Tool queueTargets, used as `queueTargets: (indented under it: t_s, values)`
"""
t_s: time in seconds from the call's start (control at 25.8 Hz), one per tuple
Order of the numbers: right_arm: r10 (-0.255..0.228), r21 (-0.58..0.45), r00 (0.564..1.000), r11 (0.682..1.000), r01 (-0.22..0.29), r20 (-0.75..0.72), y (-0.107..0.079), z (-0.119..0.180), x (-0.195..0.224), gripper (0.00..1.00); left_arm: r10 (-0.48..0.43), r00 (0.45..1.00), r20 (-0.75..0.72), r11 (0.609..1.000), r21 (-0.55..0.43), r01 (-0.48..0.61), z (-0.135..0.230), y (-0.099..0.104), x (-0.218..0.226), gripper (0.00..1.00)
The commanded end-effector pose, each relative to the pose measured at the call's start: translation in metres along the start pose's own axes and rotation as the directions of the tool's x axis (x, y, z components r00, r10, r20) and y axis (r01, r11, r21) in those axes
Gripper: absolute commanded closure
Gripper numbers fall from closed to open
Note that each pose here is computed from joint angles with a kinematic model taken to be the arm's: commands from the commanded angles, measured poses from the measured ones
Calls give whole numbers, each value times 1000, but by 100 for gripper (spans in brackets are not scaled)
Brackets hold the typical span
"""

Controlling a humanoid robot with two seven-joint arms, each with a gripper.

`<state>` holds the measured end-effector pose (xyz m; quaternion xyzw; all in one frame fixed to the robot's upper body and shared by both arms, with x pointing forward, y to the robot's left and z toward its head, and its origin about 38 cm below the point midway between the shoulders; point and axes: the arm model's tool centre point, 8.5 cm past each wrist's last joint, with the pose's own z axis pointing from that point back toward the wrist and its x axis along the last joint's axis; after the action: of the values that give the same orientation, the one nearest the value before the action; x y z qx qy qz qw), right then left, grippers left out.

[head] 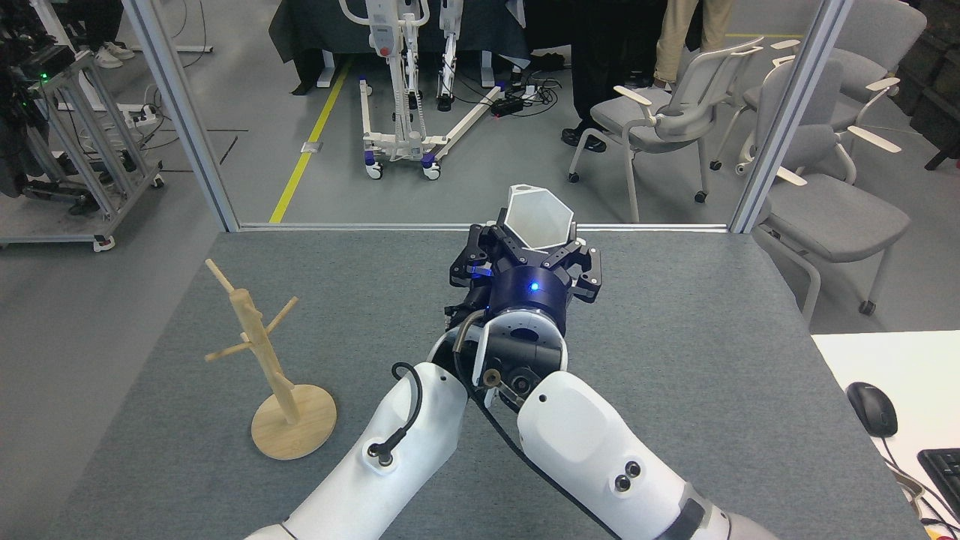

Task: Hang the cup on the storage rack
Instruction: 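Grasp the cup with the left gripper and open the right gripper, then withdraw the right gripper and lower the cup toward the wooden stand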

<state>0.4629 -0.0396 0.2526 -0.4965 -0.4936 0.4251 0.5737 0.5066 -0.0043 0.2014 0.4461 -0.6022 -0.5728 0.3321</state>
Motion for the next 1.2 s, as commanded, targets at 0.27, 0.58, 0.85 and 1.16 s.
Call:
queueTargets:
  t_s: [0.27, 0.58, 0.85, 1.16]
  values:
    - [12, -69, 999, 998, -9, 32, -14, 8, 5, 2, 7, 999, 39, 1000, 25, -8, 5, 4, 7, 93]
    - [45, -173, 988, 985, -19, 148, -41, 22, 9, 1, 13, 999, 45, 999, 29, -14, 8, 1, 10, 95]
    - [60, -354, 989, 935, -8, 135, -77, 3, -27, 1, 18, 999, 49, 999, 35, -20, 12, 0, 13, 95]
    - [116, -342, 991, 936, -87, 65, -32, -33, -157, 1, 36, 998, 55, 998, 44, -38, 26, -6, 17, 99]
